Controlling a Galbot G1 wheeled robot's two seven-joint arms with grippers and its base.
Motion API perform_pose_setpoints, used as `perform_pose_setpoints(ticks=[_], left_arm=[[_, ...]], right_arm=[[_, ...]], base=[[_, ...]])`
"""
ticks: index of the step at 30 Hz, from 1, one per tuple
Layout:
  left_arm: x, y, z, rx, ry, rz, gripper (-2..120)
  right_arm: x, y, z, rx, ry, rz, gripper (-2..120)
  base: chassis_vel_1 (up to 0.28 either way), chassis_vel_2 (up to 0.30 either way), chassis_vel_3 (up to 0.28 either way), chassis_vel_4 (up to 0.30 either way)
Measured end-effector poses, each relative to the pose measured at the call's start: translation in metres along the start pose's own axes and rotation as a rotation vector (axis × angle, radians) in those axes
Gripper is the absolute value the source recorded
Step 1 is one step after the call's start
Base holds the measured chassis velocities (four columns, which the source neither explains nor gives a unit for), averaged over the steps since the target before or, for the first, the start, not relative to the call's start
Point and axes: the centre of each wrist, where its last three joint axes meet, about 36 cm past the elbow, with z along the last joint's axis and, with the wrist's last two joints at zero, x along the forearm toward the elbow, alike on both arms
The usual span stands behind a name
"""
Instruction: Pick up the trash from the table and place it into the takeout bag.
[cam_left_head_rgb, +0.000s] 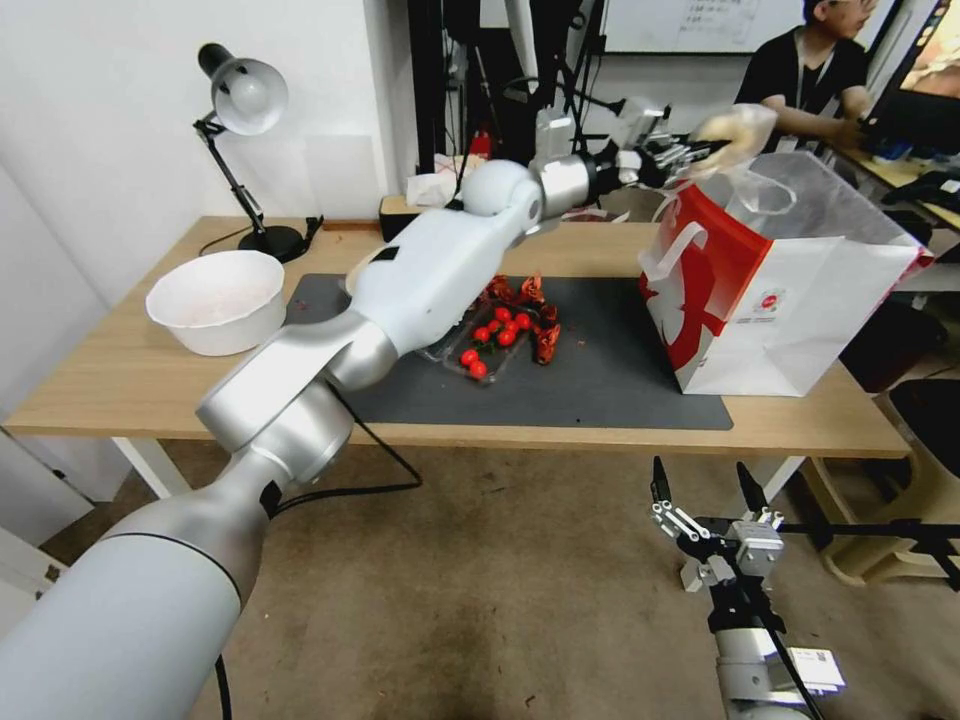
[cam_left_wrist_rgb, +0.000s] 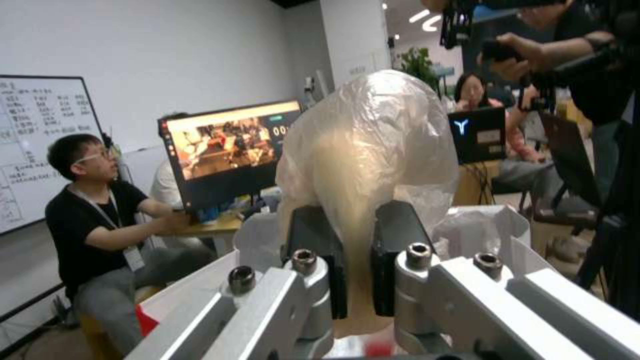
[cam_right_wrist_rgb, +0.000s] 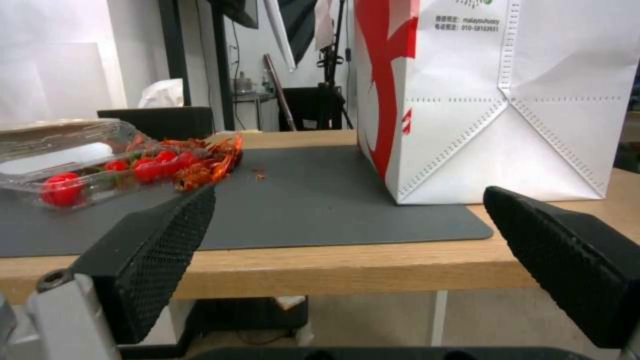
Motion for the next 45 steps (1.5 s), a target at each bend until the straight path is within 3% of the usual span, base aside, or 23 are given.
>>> perform_pose_setpoints(ticks=[8,11,13,19,23,25,28,30,35,39,45], left_arm=[[-0.022,-0.025,-0.004,-0.059,0.081,0.005,5],[-0.024,-0.027,-0.004,-0.067,0.09,0.004,5],[-0.028,-0.033,0.0,-0.12,0.159,-0.005,5],[-0.029,-0.033,-0.001,-0.185,0.231,-0.003,7],[-0.03,-0.032,-0.006,-0.208,0.246,0.0,19],[-0.032,-0.033,-0.012,-0.219,0.245,0.003,31],[-0.033,-0.033,-0.014,-0.222,0.243,0.005,36],[-0.034,-0.034,-0.016,-0.225,0.24,0.007,48],[-0.035,-0.035,-0.019,-0.227,0.235,0.01,61],[-0.034,-0.035,-0.021,-0.228,0.233,0.01,84],[-0.038,-0.04,-0.024,-0.233,0.218,0.005,97]], right_arm=[[0.001,0.001,0.0,-0.002,0.0,-0.001,100],[0.001,0.002,0.0,-0.002,0.0,-0.001,100],[0.004,0.0,0.0,0.0,-0.003,0.002,100],[0.004,0.0,0.0,0.001,-0.005,0.003,100],[0.003,-0.001,0.0,0.004,-0.006,0.0,100],[0.002,-0.001,0.0,0.005,-0.005,-0.001,100],[0.002,-0.001,0.0,0.005,-0.005,-0.001,100],[0.002,-0.001,0.0,0.005,-0.005,-0.001,100],[0.002,-0.001,0.0,0.005,-0.005,0.0,100],[0.002,-0.002,0.001,0.005,-0.004,-0.001,100],[0.002,-0.002,0.001,0.005,-0.003,0.0,100]], base=[[0.0,0.0,0.0,0.0],[0.0,0.0,0.0,0.0],[0.0,0.0,0.0,0.0],[0.0,0.0,0.0,0.0],[0.0,0.0,0.0,0.0],[0.0,0.0,0.0,0.0],[0.0,0.0,0.0,0.0],[0.0,0.0,0.0,0.0],[0.0,0.0,0.0,0.0],[0.0,0.0,0.0,0.0],[0.0,0.0,0.0,0.0]])
